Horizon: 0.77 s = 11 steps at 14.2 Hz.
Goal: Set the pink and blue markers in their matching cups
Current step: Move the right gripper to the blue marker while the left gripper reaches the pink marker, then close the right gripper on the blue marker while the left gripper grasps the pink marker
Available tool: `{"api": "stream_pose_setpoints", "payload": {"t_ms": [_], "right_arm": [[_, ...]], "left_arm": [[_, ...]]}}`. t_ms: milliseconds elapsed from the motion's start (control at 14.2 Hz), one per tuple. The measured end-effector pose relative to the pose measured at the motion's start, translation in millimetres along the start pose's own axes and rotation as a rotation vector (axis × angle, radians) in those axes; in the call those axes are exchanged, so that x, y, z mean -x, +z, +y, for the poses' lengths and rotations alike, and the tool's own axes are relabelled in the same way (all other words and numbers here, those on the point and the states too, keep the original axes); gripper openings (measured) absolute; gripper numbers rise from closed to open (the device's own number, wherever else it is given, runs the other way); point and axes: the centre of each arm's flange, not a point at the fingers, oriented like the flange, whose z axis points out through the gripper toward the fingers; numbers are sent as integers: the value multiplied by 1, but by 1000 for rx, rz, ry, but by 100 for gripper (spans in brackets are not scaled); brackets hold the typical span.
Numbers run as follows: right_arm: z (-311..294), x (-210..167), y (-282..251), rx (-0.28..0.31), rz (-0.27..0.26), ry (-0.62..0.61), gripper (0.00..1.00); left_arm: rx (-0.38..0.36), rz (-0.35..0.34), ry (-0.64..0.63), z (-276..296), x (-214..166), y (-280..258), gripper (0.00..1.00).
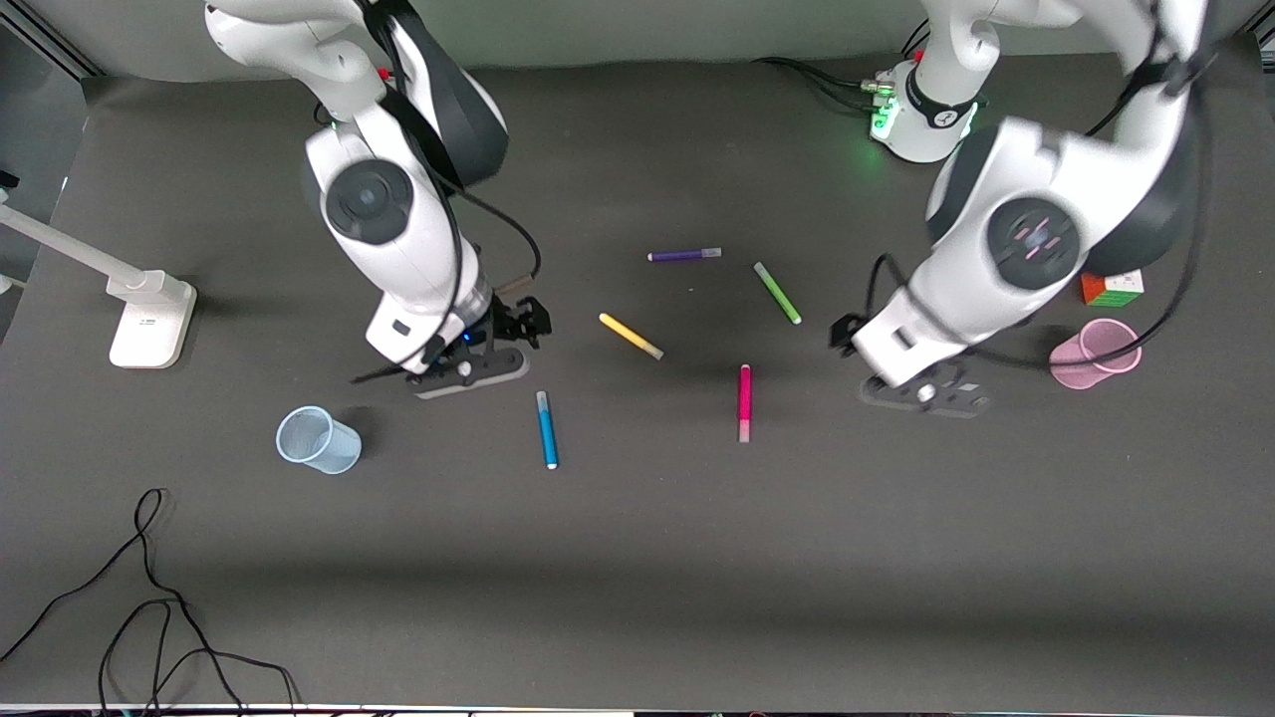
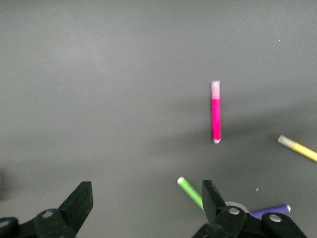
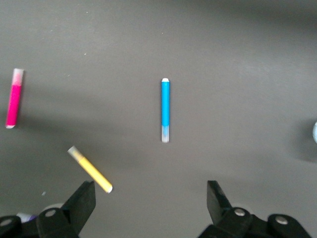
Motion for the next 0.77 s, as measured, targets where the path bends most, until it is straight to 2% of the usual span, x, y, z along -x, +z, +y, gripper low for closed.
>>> {"api": "stream_pose_setpoints", "payload": {"t_ms": [141, 351, 773], "right_arm": [[3, 2, 41, -3, 19, 3, 100], [2, 0, 104, 2, 18, 3, 100], [4, -2, 186, 18, -5, 3, 100]], "left_arm": [[12, 11, 0, 7, -16, 36, 99], [19, 34, 7, 26, -29, 78, 98], [23, 63, -19, 84, -32, 178, 97]]}}
